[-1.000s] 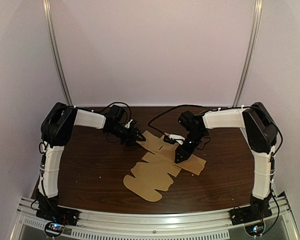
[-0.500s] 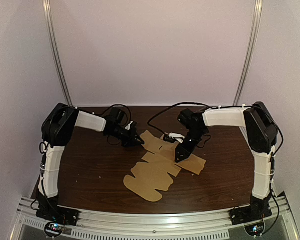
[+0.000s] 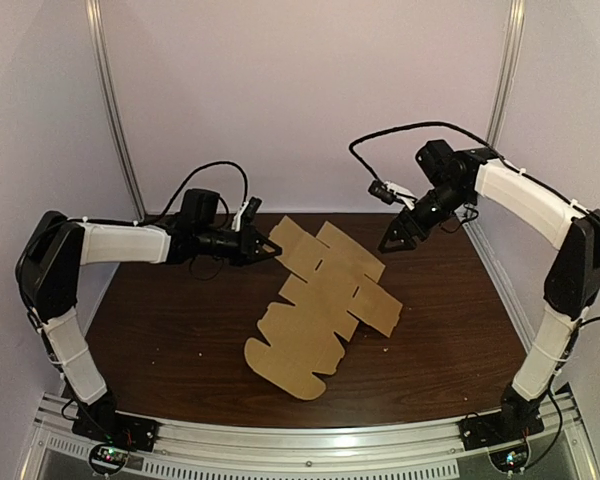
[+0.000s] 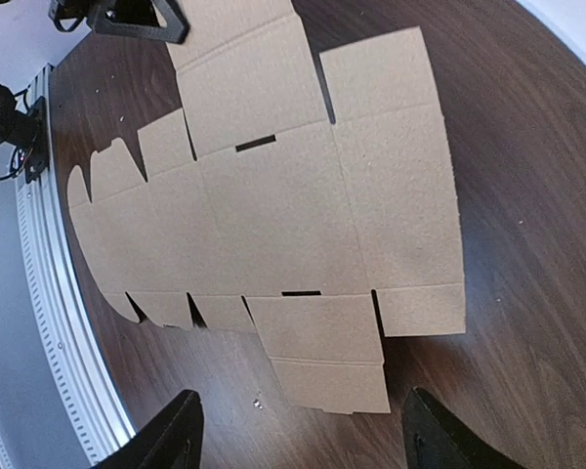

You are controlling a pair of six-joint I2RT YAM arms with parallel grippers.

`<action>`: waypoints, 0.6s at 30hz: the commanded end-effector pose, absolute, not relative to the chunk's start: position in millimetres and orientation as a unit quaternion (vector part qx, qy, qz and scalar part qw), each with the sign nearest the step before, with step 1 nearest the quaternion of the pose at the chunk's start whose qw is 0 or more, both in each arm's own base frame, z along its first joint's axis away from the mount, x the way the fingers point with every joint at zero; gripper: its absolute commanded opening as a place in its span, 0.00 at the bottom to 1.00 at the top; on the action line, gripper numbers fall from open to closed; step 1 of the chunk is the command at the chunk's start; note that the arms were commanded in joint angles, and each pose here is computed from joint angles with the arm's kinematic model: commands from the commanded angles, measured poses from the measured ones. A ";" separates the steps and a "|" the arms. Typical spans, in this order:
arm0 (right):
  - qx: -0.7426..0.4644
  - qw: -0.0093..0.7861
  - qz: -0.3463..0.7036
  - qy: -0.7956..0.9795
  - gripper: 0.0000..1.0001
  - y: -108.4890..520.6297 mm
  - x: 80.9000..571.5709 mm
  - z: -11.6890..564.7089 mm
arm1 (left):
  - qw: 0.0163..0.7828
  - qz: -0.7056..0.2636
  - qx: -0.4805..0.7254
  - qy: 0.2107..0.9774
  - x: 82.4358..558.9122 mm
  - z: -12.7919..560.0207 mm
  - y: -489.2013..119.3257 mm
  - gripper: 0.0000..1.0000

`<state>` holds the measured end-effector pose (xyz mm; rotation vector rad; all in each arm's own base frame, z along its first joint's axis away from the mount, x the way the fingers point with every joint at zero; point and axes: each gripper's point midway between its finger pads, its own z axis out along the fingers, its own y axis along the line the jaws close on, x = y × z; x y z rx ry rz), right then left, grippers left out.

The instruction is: Fold the paper box

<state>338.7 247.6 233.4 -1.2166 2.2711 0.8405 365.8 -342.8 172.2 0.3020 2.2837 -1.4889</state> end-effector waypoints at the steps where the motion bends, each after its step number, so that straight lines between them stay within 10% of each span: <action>1: -0.456 0.158 0.342 0.806 0.71 252.5 325.8 208.4 | 0.241 -0.545 0.161 0.787 354.4 187.2 -346.8 0.00; 18: -0.466 0.153 0.430 0.759 0.71 276.1 361.1 181.6 | 0.241 -0.573 0.203 0.757 333.8 210.7 -347.7 0.00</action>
